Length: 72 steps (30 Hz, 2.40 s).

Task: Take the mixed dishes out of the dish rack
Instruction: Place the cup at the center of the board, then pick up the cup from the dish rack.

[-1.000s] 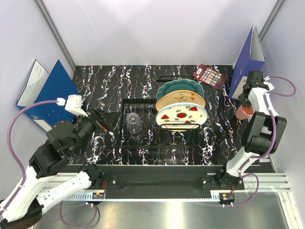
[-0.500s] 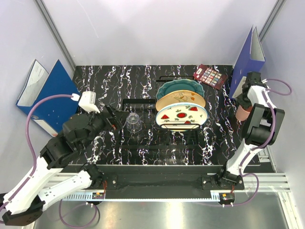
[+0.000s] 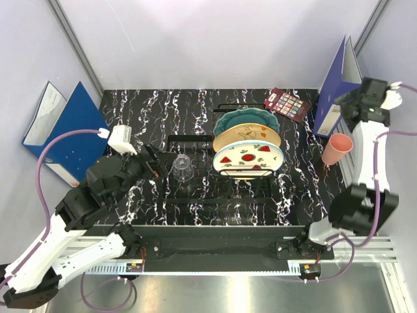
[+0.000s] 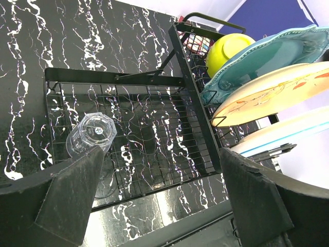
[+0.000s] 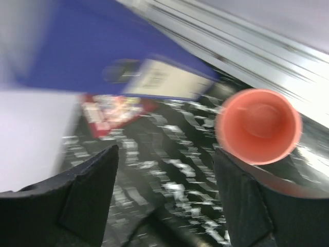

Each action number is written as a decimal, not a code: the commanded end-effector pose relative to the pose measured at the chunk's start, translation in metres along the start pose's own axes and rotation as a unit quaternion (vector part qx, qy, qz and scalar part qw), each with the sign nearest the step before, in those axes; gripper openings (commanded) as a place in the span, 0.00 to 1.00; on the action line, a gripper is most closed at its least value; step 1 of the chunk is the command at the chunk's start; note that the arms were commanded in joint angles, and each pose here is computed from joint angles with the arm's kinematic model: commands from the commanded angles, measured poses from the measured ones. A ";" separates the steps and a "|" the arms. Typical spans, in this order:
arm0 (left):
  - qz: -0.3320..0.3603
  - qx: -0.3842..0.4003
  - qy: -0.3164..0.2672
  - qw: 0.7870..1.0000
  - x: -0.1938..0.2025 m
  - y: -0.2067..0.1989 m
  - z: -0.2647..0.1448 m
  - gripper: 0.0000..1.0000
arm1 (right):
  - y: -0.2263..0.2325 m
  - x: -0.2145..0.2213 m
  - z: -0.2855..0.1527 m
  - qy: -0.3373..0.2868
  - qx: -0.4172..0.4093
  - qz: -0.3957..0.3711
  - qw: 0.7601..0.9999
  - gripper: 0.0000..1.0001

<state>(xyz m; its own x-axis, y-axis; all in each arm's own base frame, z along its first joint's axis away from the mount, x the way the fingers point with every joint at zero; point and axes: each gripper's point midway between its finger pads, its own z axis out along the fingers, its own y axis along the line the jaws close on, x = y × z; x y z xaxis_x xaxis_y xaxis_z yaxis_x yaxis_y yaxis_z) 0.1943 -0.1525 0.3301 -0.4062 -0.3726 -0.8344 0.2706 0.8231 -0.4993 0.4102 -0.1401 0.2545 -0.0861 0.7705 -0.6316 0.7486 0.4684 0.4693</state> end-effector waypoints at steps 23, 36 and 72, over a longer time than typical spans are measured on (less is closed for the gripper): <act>0.057 -0.217 0.103 0.969 0.074 0.068 0.112 0.99 | 0.075 0.113 -0.393 0.096 -0.643 -0.114 0.752 1.00; 0.066 -0.250 0.160 0.953 0.115 0.095 0.170 0.99 | 0.048 0.130 -0.396 0.113 -0.649 -0.146 0.738 1.00; -0.015 0.161 -0.110 0.981 -0.109 -0.079 -0.021 0.00 | 0.082 0.123 -0.444 0.171 -0.721 -0.120 0.661 1.00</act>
<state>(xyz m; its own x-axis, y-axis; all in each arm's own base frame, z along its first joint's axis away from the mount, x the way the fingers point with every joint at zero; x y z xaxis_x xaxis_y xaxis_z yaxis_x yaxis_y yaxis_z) 0.2227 -0.1485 0.4150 -0.2643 -0.4857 -0.8332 0.3355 0.7636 -0.5516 0.1830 0.1749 0.4502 -0.4314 0.5437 -0.7199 -0.6013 0.4217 0.6788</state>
